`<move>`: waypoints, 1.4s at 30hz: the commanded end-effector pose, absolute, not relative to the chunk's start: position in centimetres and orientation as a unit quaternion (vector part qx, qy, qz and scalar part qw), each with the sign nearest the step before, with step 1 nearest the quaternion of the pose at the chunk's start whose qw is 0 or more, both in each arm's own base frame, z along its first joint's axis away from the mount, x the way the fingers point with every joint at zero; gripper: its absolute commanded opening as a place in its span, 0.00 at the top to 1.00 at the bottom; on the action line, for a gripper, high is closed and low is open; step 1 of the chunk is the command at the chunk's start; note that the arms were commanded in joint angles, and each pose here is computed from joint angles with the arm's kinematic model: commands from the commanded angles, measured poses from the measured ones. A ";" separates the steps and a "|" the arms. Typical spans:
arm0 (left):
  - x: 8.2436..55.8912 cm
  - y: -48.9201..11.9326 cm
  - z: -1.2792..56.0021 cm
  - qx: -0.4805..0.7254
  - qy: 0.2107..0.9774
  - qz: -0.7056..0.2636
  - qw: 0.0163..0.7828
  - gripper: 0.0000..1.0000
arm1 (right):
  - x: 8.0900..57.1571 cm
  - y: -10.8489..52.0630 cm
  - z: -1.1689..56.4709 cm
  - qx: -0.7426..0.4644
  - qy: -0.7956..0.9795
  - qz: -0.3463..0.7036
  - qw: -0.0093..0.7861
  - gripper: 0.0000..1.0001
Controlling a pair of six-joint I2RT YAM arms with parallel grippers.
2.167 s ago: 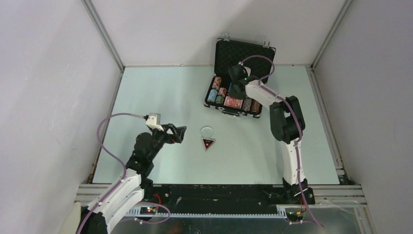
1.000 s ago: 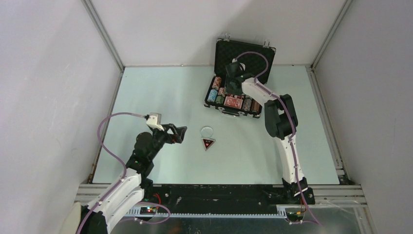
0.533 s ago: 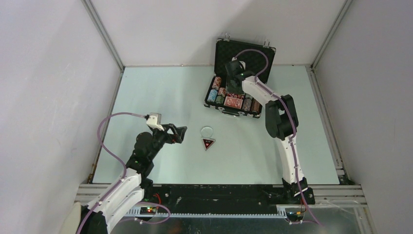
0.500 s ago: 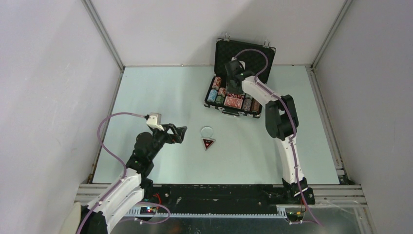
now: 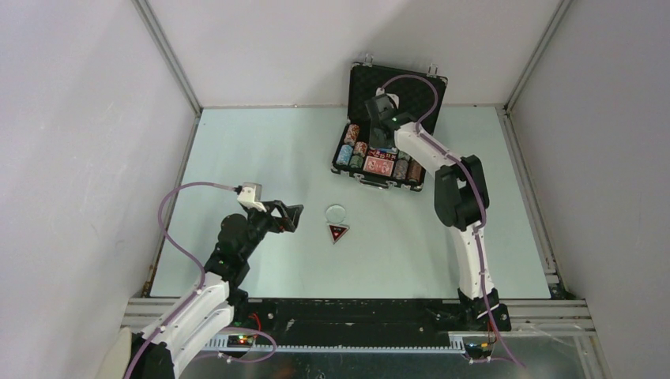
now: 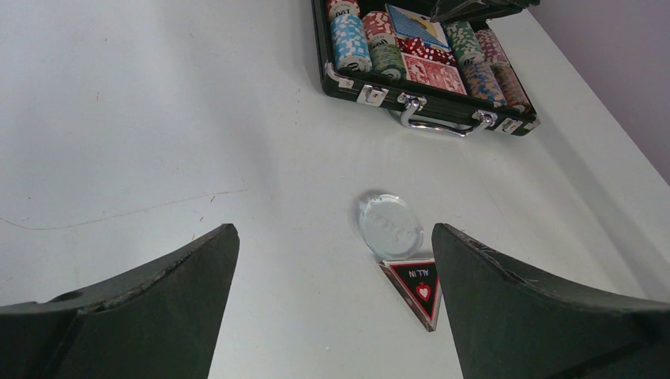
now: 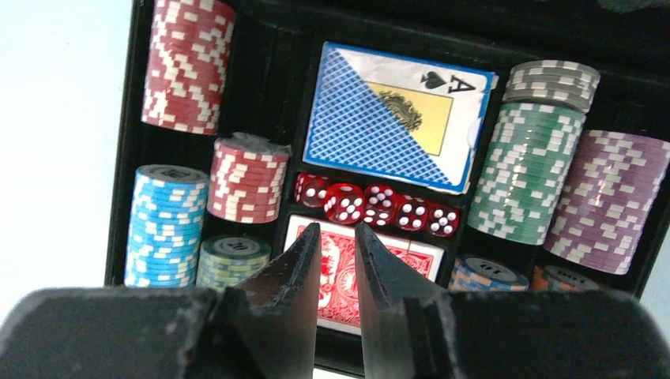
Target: Pack up texas hold em set
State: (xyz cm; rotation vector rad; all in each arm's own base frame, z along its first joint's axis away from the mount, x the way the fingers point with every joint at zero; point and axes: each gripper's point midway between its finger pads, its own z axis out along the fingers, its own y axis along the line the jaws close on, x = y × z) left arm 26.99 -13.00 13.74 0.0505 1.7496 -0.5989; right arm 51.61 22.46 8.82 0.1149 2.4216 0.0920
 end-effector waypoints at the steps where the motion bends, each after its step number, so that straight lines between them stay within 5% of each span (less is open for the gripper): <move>1: 27.7 -13.3 16.4 0.034 0.732 -0.263 0.628 0.00 | 53.3 21.9 8.5 0.060 0.929 0.032 0.364 0.75; 17: 27.7 -13.2 16.4 0.034 0.732 -0.261 0.628 0.00 | 53.6 22.0 4.0 0.057 0.942 0.024 0.329 0.79; 30: 27.7 -13.3 16.4 0.035 0.733 -0.261 0.627 0.00 | 54.0 21.8 11.0 0.054 0.918 0.008 0.392 0.77; 42: 27.7 -13.3 16.4 0.036 0.733 -0.263 0.626 0.00 | 53.5 22.5 9.7 0.052 0.923 0.010 0.380 0.74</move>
